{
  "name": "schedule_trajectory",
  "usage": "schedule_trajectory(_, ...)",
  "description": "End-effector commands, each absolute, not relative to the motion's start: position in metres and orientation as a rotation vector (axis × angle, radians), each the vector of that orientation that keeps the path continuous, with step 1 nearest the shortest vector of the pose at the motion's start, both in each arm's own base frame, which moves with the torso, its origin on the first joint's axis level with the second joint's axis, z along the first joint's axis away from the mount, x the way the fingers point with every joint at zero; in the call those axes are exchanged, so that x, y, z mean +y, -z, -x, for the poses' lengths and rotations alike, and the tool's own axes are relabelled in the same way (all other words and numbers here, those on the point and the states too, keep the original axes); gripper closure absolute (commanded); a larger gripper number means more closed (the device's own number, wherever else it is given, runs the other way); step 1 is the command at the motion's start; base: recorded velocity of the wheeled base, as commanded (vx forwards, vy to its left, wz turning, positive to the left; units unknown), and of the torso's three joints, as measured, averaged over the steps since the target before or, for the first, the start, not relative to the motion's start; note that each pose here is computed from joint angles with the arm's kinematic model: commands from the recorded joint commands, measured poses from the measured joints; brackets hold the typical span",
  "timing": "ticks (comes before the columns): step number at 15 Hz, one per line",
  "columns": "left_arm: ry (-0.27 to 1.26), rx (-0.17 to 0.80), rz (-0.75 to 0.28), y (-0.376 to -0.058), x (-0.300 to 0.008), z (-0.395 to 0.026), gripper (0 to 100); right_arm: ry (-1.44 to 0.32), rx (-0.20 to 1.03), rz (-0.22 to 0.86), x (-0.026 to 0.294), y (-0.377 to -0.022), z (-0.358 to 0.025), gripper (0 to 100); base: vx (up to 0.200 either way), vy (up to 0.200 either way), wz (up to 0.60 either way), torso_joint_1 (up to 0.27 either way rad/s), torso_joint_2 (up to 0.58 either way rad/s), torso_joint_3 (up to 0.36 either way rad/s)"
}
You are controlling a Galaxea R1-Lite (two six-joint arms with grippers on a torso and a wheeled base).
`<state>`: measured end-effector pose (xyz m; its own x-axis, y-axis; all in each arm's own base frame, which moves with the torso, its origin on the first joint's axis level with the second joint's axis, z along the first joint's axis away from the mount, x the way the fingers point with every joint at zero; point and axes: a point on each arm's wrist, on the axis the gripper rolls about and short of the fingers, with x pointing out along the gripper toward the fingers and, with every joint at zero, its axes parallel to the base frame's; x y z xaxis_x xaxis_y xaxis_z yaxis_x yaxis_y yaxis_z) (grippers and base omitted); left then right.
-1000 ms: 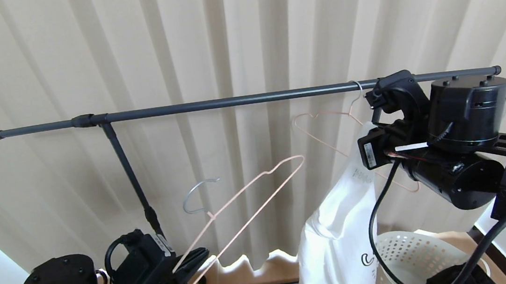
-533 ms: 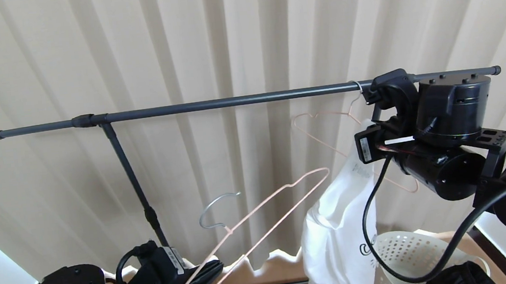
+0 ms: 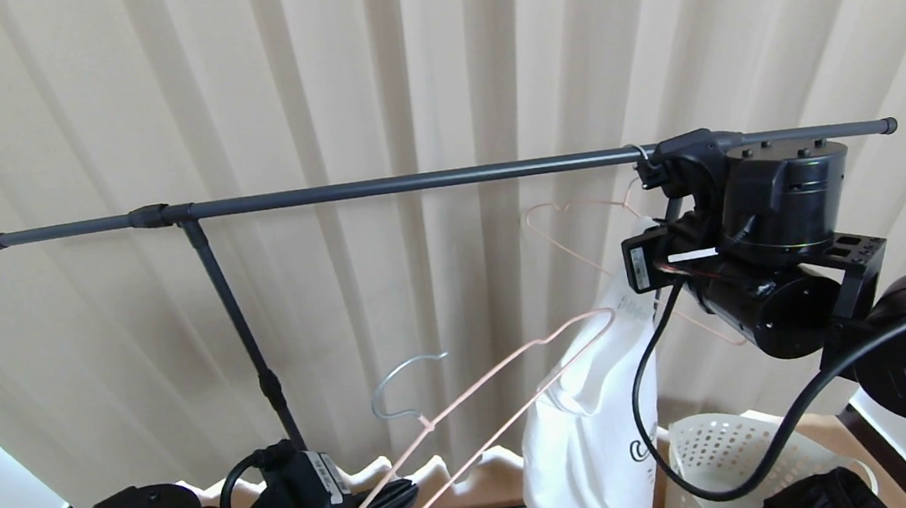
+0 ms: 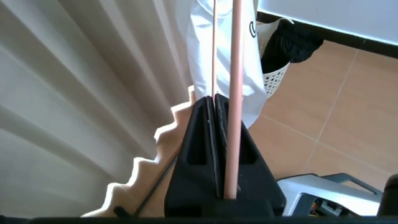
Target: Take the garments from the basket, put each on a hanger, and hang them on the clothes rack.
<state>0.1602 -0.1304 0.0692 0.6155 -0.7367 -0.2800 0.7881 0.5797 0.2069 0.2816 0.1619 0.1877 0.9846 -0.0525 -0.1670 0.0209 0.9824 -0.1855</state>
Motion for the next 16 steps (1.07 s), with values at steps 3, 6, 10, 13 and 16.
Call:
schedule_trajectory(3, 0.879, 0.187, -0.239, -0.069, -0.140, -0.172, 100, 0.023, 0.159, 0.189, 0.181, -0.181, -0.276, 100, 0.000, 0.000, 0.00, 0.000, 0.00, 0.000)
schedule_trajectory(6, 0.859, 0.183, -0.200, -0.071, -0.145, -0.175, 100, 0.008, 0.169, 0.201, 0.192, -0.173, -0.273, 100, 0.000, 0.000, 0.00, 0.000, 0.00, 0.000)
schedule_trajectory(10, 0.858, 0.175, -0.187, -0.073, -0.148, -0.177, 100, -0.004, 0.175, 0.207, 0.199, -0.169, -0.271, 100, 0.000, 0.000, 0.00, 0.000, 0.00, 0.000)
schedule_trajectory(13, 0.850, 0.180, -0.183, -0.072, -0.148, -0.178, 100, -0.022, 0.171, 0.203, 0.209, -0.169, -0.262, 100, 0.000, 0.000, 0.00, 0.000, 0.00, 0.000)
schedule_trajectory(16, 0.848, 0.187, -0.186, -0.070, -0.149, -0.178, 100, -0.058, 0.167, 0.206, 0.221, -0.168, -0.251, 100, 0.000, 0.000, 0.00, 0.000, 0.00, 0.000)
